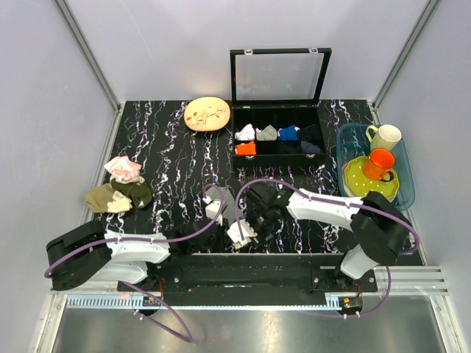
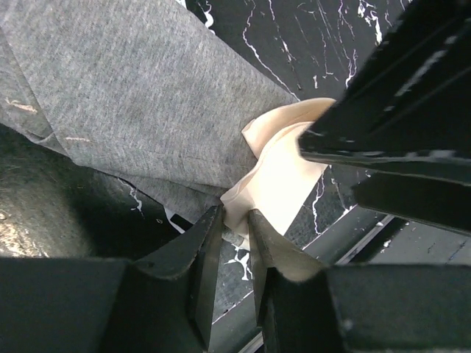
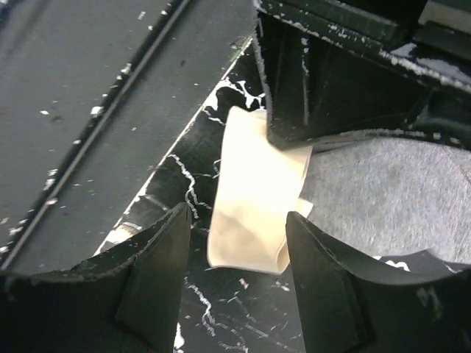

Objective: Roll the underwear
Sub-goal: Roll the underwear to the center of the board.

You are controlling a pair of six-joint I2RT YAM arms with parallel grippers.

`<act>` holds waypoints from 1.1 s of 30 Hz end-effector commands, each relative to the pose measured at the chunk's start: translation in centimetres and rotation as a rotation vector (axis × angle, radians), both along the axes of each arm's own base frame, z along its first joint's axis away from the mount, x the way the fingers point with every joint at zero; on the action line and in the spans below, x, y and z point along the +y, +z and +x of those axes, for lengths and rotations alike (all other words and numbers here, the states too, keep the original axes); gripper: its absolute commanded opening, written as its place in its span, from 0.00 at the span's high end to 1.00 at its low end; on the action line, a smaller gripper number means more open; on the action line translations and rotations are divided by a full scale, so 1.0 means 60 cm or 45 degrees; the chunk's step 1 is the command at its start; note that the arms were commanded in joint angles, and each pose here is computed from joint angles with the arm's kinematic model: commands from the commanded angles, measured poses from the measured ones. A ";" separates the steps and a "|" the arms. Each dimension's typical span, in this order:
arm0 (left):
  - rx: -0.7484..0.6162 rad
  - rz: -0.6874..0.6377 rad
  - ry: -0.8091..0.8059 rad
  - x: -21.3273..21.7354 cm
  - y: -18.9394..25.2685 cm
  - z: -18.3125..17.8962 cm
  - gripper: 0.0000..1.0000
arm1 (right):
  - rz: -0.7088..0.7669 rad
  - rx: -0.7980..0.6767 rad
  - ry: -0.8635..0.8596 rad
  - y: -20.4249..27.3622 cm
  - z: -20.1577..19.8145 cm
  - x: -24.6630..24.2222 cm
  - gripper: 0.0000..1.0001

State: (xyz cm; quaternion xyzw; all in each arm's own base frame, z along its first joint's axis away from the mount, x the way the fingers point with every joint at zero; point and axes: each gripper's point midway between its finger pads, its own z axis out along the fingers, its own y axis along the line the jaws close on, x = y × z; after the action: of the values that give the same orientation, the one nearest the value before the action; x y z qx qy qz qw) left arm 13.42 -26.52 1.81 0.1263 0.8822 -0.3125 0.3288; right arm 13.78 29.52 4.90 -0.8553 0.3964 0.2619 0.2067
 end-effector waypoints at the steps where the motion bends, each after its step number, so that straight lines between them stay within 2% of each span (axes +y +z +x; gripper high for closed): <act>1: 0.113 0.039 -0.018 0.013 -0.031 -0.024 0.72 | 0.022 -0.183 0.021 -0.015 0.042 0.034 0.38; 11: 0.127 -0.004 0.010 0.020 -0.026 -0.024 0.72 | -0.043 -0.195 0.028 -0.054 0.041 0.019 0.39; 13: 0.111 -0.014 0.019 0.022 -0.022 -0.022 0.72 | -0.064 -0.185 0.027 -0.066 0.040 0.017 0.42; 18: -0.042 -0.100 0.047 0.034 0.028 -0.004 0.64 | -0.122 -0.130 -0.010 -0.083 0.041 0.018 0.57; 22: -0.214 -0.176 0.049 0.054 0.073 0.006 0.58 | -0.146 -0.065 -0.006 -0.083 0.030 0.019 0.62; 24: -0.319 -0.261 0.021 0.057 0.107 0.006 0.57 | -0.154 -0.037 -0.004 -0.081 0.030 0.025 0.62; 27: -0.388 -0.320 -0.013 0.062 0.127 -0.001 0.55 | -0.182 0.034 -0.015 -0.078 0.024 0.031 0.61; 33: -0.297 -0.299 0.013 0.066 0.092 -0.008 0.55 | -0.142 0.080 -0.062 -0.046 0.033 0.060 0.54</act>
State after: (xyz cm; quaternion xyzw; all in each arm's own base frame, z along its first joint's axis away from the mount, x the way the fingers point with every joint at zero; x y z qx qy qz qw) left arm 13.11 -22.72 9.03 0.1182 0.7855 -0.4046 0.4531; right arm 16.34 32.91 1.68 -0.8585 0.4168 0.2430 0.1736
